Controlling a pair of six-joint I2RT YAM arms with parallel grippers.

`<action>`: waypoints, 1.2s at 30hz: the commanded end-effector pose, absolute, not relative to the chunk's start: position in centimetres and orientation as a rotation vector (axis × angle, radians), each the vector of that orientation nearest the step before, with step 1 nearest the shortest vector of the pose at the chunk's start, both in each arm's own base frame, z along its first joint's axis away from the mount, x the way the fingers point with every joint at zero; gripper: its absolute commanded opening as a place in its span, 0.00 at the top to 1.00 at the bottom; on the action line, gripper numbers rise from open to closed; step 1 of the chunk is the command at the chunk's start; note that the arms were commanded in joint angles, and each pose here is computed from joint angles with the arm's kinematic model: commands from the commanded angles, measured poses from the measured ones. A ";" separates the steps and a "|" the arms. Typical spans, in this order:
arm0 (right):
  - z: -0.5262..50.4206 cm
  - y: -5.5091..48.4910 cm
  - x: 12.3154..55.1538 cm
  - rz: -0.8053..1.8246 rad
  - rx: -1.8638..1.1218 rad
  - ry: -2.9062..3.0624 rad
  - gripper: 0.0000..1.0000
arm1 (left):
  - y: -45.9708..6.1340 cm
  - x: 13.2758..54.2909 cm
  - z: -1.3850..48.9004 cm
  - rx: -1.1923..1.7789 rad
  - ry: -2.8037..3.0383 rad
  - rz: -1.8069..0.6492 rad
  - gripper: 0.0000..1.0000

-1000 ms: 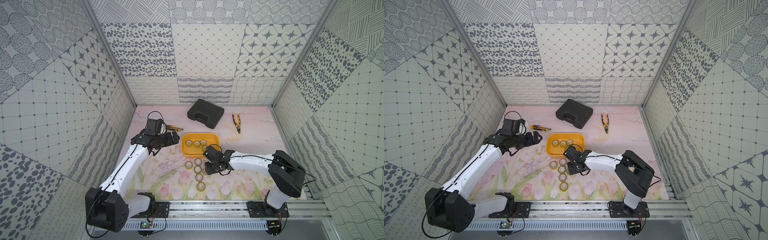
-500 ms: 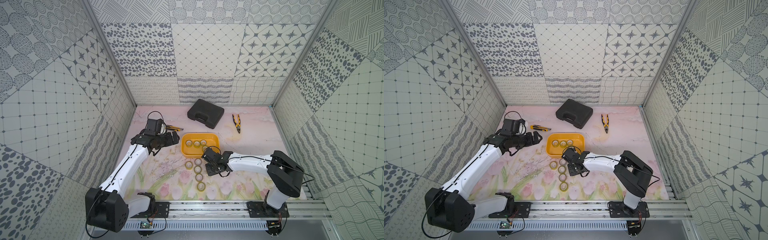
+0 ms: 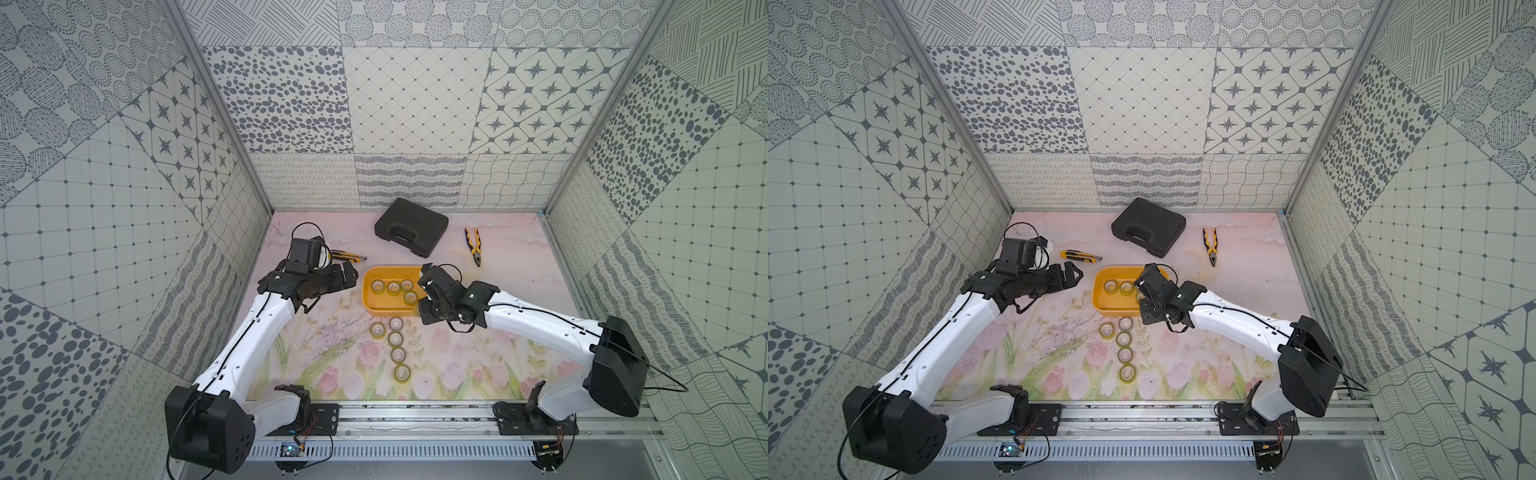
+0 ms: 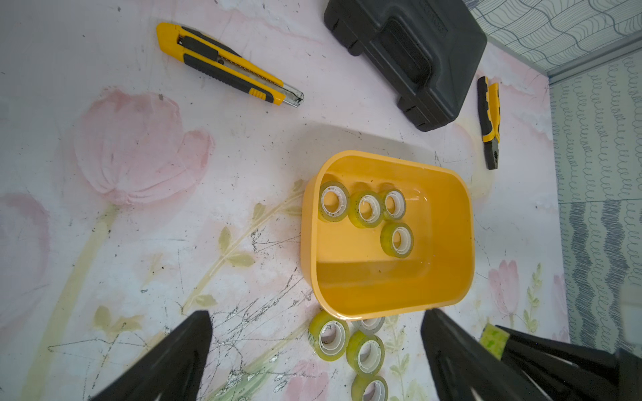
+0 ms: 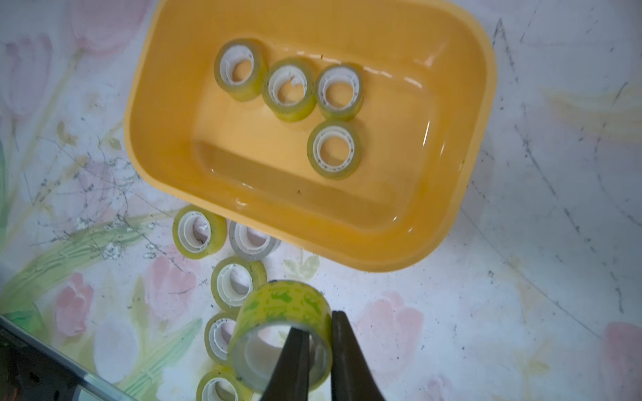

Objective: Put the transparent tape into the storage box
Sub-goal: Pick up the tape at the center of the board, then place the tape in the storage box.

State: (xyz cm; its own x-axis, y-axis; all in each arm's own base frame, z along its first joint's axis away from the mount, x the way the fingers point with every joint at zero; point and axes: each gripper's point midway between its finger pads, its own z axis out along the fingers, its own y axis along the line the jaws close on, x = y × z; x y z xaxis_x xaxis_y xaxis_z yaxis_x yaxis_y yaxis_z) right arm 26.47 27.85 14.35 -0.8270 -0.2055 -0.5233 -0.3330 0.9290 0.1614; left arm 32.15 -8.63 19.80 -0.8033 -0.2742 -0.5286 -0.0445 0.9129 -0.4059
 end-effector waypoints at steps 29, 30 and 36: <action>6.3 41.6 34.0 0.530 -0.578 2.716 0.85 | -8.9 32.0 20.5 -0.180 2.442 -0.512 0.01; 6.0 41.9 33.8 0.527 -0.585 2.720 0.84 | -9.0 32.0 20.5 -0.180 2.442 -0.515 0.01; 4.7 42.4 33.7 0.526 -0.576 2.744 0.75 | -9.0 32.0 20.5 -0.179 2.443 -0.517 0.01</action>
